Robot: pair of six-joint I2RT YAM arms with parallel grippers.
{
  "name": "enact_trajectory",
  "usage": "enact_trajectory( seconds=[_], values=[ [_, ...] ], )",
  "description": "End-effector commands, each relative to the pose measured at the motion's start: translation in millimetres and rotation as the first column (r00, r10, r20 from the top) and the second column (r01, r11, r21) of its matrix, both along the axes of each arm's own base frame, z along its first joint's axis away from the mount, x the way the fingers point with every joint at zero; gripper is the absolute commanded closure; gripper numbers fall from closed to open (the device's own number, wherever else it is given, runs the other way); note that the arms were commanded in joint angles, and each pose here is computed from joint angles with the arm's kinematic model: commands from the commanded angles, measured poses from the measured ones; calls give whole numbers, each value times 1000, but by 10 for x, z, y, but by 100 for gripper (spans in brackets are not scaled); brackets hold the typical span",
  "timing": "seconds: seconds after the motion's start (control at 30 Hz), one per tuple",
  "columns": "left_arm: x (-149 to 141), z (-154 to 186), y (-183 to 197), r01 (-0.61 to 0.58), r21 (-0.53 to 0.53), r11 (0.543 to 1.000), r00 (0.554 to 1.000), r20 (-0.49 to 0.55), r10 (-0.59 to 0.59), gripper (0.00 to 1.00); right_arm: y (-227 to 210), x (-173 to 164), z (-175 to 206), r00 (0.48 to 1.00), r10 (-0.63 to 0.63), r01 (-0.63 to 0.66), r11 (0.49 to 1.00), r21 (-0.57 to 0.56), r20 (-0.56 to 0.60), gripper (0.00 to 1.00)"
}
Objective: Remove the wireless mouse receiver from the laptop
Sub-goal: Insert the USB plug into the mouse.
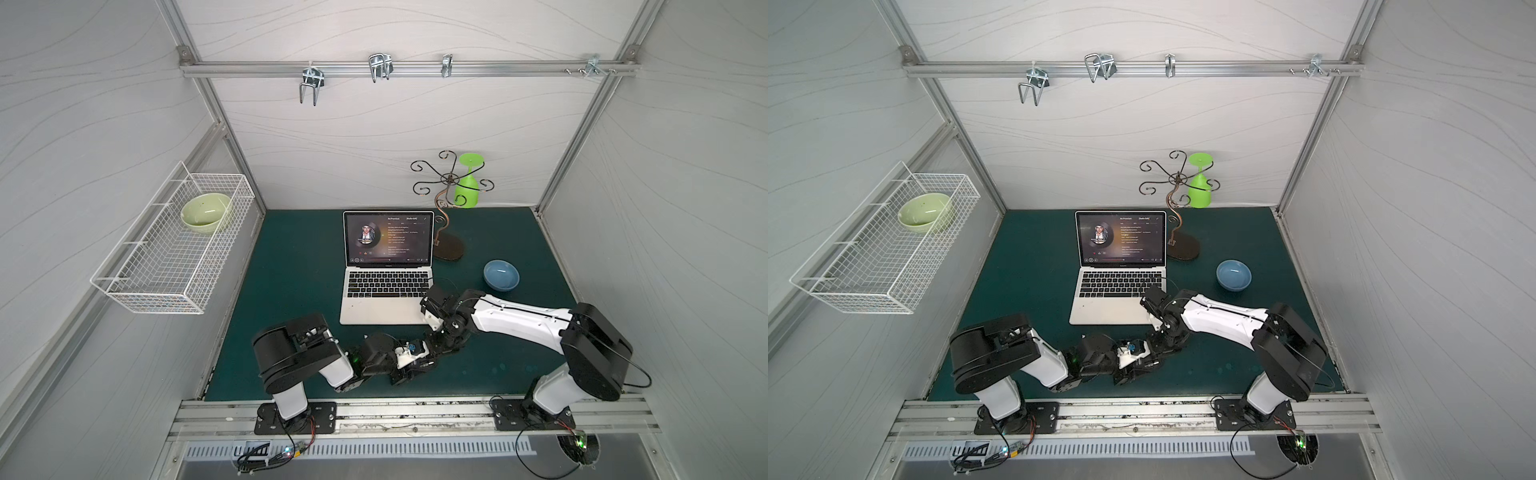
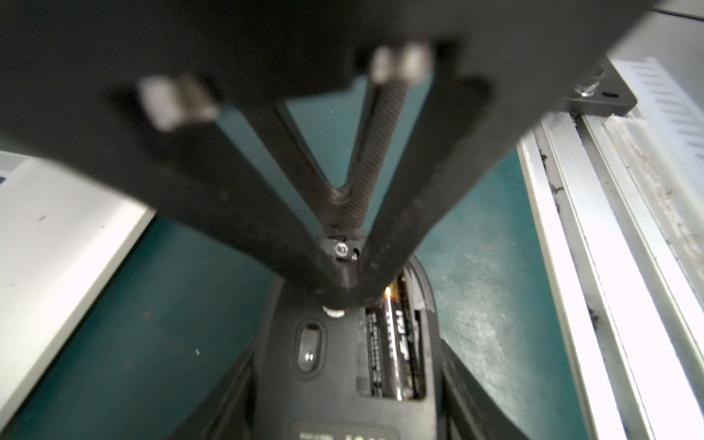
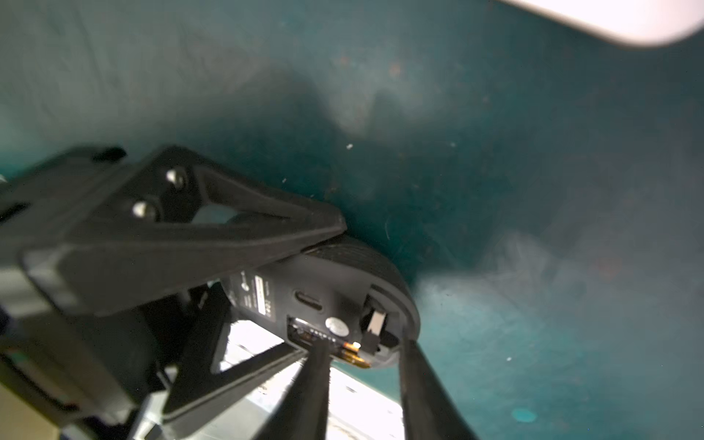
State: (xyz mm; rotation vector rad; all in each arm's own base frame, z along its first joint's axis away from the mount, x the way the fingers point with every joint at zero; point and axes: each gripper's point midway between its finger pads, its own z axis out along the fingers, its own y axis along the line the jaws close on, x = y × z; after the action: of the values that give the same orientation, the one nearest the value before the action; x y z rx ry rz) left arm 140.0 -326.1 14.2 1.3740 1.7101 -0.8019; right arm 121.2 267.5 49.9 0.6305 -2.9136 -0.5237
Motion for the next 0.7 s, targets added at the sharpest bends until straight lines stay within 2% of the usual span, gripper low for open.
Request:
enact_trajectory(
  seconds=[0.0,0.17,0.4,0.5,0.67],
  values=[
    [27,22,-16,-9,-4,1000,1000,20,9,100,125,-77,9,999,31,-30,999,45,-13,55],
    [30,24,-13,-12,-5,1000,1000,21,12,100,154,-62,66,1000,31,-31,997,70,0,47],
    [18,14,-14,-5,-2,1000,1000,17,5,100,95,-2,156,1000,6,-9,994,109,26,47],
    [21,16,-18,-5,-2,1000,1000,18,5,100,83,12,178,1000,-1,-3,992,124,28,52],
    [23,2,-16,-5,3,1000,1000,15,5,100,129,-15,147,1000,13,-14,992,124,12,71]
  ],
)
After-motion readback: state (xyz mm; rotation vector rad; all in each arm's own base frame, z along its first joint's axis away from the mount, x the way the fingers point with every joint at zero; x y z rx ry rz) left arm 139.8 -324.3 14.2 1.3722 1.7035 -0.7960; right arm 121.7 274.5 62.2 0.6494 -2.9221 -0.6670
